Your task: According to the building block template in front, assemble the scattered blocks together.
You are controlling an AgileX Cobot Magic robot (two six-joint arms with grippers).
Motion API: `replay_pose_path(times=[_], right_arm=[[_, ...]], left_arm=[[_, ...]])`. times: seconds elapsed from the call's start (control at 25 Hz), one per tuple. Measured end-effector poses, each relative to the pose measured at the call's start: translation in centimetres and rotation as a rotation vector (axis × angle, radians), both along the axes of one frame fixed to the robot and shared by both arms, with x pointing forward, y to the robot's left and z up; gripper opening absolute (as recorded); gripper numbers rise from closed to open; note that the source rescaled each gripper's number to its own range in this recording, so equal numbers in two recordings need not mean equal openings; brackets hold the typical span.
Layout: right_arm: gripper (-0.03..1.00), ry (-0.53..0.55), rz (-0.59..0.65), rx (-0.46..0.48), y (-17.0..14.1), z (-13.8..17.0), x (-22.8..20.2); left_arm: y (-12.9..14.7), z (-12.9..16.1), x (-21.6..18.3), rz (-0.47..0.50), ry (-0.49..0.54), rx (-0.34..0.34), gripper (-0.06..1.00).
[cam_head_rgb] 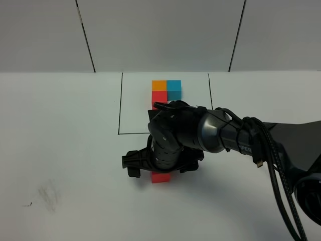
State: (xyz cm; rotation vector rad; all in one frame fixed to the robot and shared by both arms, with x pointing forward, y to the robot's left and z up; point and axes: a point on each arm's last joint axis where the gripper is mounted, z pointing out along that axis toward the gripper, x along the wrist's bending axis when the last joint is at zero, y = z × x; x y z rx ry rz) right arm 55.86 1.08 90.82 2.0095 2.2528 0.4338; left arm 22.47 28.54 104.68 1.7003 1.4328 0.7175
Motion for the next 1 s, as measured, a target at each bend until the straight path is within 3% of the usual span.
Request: replay_pose_path(times=[0.4,0.68,0.84,1.0], right_arm=[[0.89,-0.034,0.028,0.019,-0.1,3.0,-0.4],[0.88,-0.196,0.088,0.014,-1.1,8.1,-0.5],[0.87,-0.311,0.093,-0.011,-2.7,11.5,-0.2],[0.85,-0.330,0.003,-0.086,-6.9,14.0,1.2]], left_arm=[[0.0,0.0,0.0,0.000,0.000,0.000,0.95],[0.0,0.0,0.0,0.000,0.000,0.000,0.95],[0.0,0.0,0.0,0.000,0.000,0.000,0.95],[0.0,0.0,0.0,0.000,0.000,0.000,0.95]])
